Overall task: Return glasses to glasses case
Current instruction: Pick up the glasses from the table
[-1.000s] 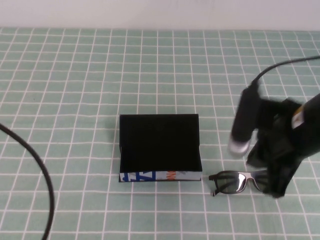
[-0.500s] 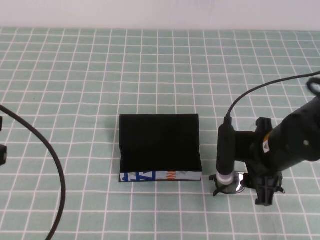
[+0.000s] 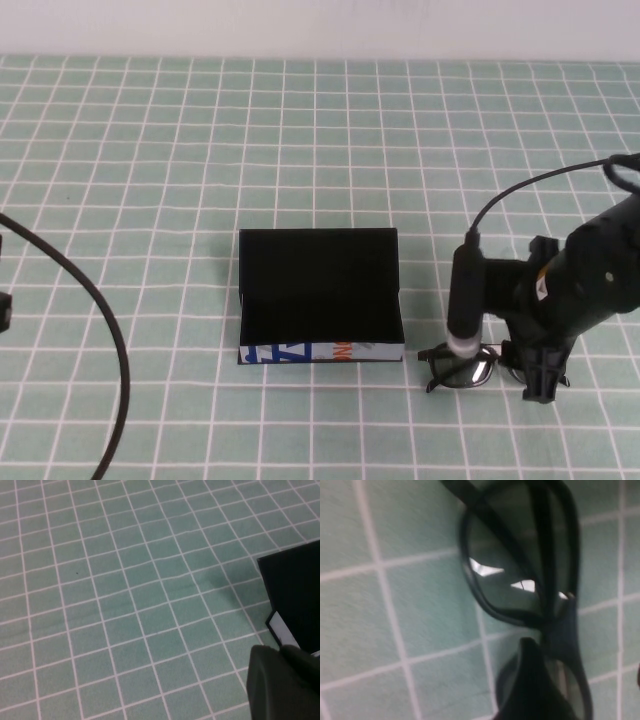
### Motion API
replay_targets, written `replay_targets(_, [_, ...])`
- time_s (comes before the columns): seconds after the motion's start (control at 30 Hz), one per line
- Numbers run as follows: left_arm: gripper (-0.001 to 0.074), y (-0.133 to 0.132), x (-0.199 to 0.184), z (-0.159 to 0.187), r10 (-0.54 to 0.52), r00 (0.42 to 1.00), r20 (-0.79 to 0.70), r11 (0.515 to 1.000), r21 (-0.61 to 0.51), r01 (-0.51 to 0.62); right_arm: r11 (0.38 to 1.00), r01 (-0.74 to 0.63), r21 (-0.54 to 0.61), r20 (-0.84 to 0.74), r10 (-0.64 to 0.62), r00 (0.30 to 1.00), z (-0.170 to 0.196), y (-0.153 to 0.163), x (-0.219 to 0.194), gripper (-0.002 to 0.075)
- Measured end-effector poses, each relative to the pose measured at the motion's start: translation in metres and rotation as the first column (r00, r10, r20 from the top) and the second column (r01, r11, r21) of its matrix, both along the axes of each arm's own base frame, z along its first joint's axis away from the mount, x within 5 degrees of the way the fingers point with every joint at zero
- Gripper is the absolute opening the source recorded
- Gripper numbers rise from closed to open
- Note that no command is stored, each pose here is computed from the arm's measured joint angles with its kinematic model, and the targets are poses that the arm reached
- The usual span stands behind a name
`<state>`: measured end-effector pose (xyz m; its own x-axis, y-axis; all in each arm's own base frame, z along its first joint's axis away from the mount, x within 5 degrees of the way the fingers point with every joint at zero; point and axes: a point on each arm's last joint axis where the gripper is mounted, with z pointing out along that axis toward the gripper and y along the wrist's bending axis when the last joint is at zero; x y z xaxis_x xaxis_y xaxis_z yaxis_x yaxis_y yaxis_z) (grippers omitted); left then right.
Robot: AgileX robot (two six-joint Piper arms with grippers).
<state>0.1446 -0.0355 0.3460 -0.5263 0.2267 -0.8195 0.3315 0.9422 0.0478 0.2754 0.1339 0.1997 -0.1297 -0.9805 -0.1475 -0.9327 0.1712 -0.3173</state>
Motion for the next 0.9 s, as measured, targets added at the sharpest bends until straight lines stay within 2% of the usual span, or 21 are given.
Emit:
replay_targets(0.37, [-0.0003,0.0,0.0,0.0,0.001,1.0,0.001,1.0,0.007,-0.001,0.998,0.041,0.037,-0.008,-0.041,0.999,0.0,-0.003,0.002,0.0395])
replay_targets(0.6, [-0.0002,0.001,0.0,0.0,0.001,1.0,0.002,1.0,0.009,-0.001,0.997,0.057,0.053,-0.027,-0.056,0.998,-0.004,-0.002,-0.001,0.0479])
replay_targets(0.9, [-0.0002,0.001,0.0,0.0,0.001,1.0,0.0,1.0,0.011,-0.001,1.0,-0.008,0.026,-0.01,0.008,1.0,-0.024,-0.008,-0.011,0.0487])
